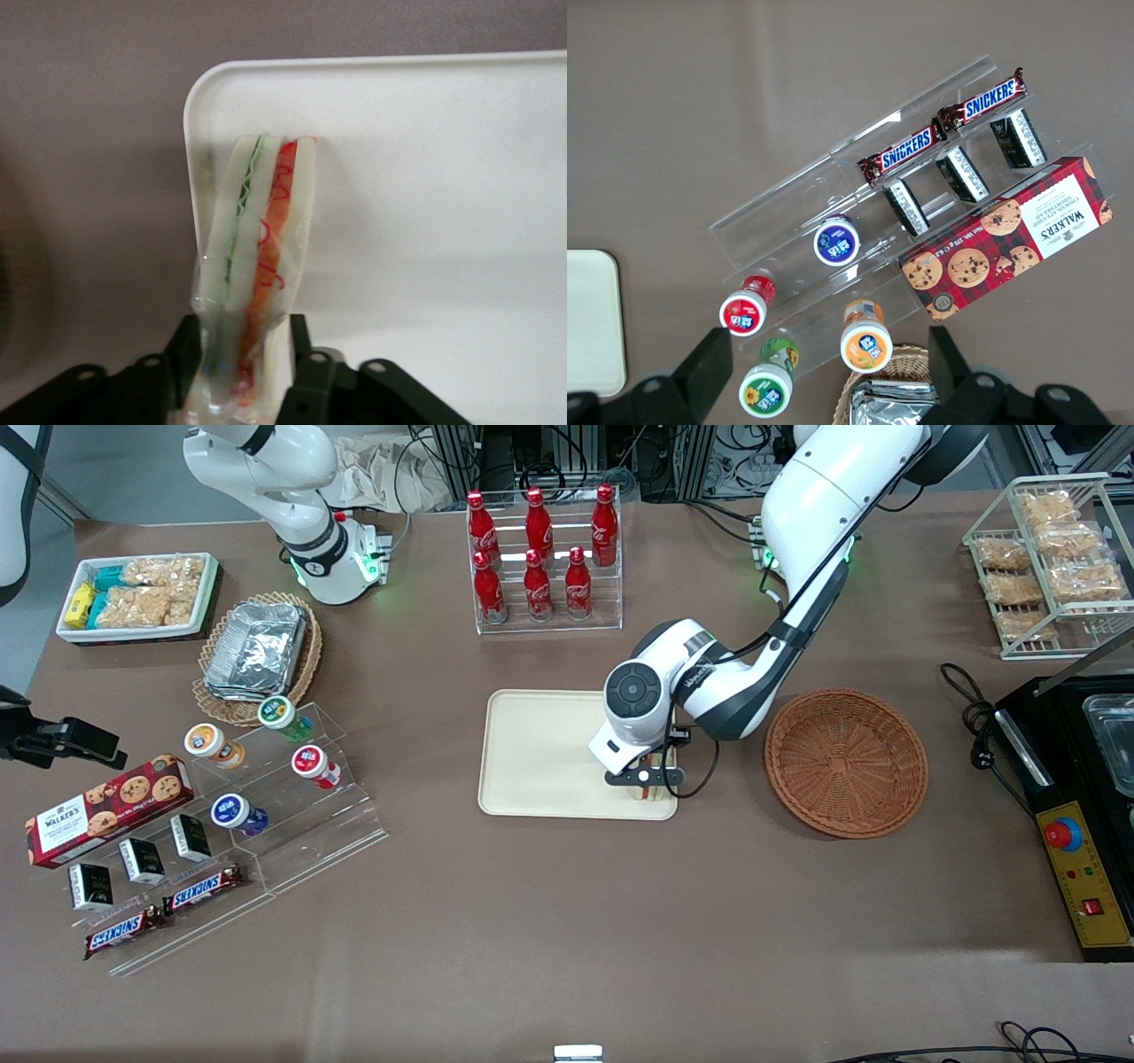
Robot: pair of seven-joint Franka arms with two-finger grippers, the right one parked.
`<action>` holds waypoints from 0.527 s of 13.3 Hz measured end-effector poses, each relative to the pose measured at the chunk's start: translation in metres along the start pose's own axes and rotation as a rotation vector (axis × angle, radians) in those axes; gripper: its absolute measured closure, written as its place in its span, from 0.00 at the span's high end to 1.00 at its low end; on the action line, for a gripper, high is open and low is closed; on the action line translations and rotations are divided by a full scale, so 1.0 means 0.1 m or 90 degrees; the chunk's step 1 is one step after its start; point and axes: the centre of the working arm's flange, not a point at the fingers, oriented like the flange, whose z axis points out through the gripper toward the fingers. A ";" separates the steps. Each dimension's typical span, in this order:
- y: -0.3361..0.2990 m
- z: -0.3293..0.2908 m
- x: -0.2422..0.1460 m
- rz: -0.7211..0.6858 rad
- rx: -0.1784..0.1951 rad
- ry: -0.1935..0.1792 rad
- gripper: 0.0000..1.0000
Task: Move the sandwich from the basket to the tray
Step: 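Lower the sandwich onto the tray and open the left gripper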
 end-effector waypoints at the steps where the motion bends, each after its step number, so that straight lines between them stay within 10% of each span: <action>1: -0.01 0.00 0.02 -0.002 -0.001 0.001 0.65; 4: -0.16 -0.10 0.13 -0.022 -0.001 0.009 0.96; 7: -0.70 -0.67 0.35 -0.069 0.006 0.032 1.00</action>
